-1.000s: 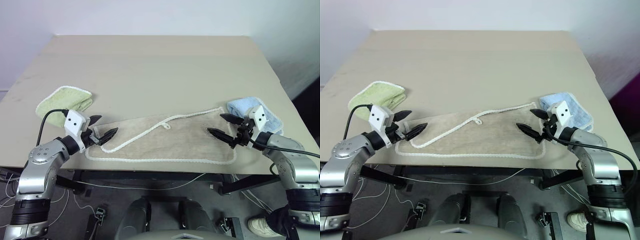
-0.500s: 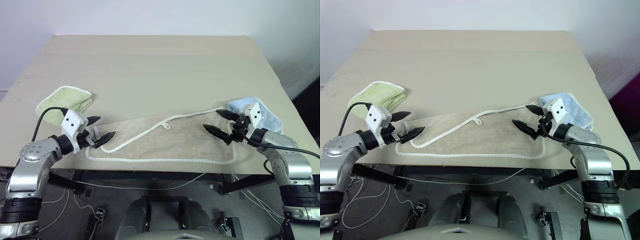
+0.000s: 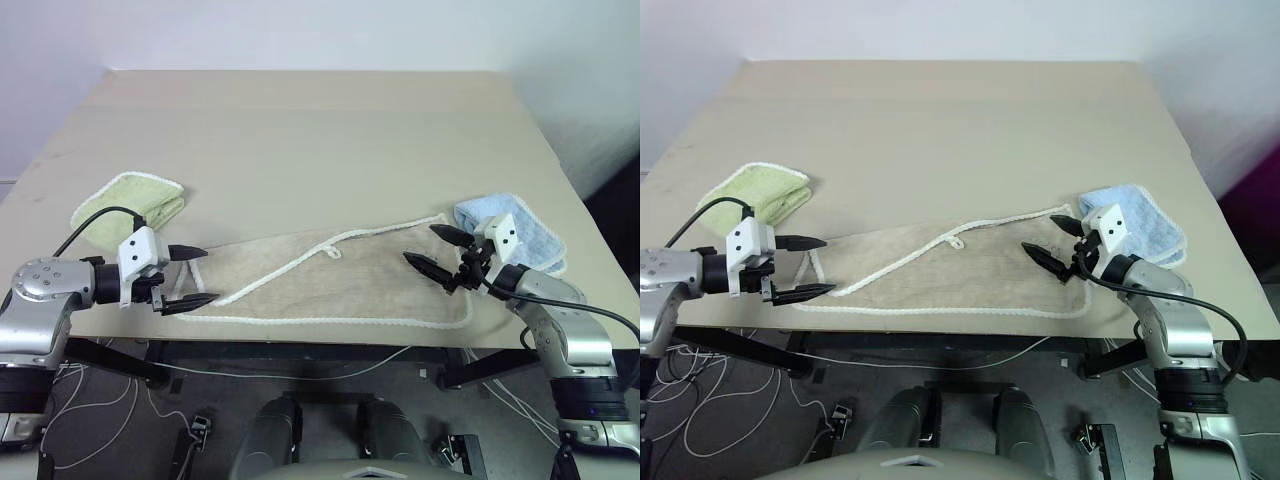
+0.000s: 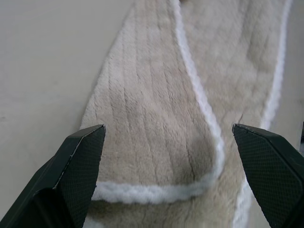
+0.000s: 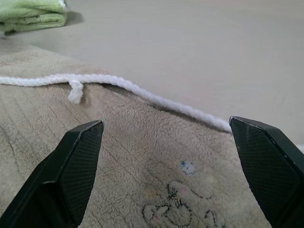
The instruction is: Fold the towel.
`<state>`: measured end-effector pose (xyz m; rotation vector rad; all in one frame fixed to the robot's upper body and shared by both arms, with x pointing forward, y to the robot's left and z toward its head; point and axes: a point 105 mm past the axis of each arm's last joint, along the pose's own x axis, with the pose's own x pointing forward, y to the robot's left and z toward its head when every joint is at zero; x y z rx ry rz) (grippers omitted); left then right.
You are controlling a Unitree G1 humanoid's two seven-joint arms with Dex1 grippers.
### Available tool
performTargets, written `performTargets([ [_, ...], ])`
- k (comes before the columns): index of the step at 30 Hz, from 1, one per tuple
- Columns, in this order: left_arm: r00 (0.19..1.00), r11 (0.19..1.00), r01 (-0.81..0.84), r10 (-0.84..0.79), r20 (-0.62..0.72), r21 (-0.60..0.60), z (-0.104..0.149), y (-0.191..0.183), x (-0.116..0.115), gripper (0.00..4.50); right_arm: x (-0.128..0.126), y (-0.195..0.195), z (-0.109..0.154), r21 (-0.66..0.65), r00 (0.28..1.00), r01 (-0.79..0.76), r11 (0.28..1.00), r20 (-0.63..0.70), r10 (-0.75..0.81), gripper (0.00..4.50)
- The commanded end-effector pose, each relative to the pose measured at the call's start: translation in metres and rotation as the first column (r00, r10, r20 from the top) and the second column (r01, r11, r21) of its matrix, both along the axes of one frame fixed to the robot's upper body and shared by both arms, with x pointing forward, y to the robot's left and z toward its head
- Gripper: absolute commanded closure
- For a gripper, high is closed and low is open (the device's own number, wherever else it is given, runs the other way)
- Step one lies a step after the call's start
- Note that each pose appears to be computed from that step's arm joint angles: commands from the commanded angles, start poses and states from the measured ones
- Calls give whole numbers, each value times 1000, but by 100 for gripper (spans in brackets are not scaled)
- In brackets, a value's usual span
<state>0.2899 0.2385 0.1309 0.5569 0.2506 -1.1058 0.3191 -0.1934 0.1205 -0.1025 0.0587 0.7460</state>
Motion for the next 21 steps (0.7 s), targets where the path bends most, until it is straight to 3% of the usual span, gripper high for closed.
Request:
performTargets([
  [1, 996, 993, 82, -85, 26, 85, 2, 1, 0, 0, -4, 3, 12, 13, 998, 2, 1000, 58, -2, 5],
  [13, 973, 953, 225, -232, 10, 201, -16, -7, 2, 0, -12, 3, 7, 26, 998, 35, 999, 48, -36, 5],
  [16, 975, 952, 209, -221, 31, 222, -21, -5, 8, 54, -13, 3, 8, 26, 998, 41, 999, 49, -43, 0],
  [21, 977, 956, 190, -207, 54, 223, -20, -4, 14, 214, -14, 1, 9, 23, 998, 48, 999, 50, -49, 0],
])
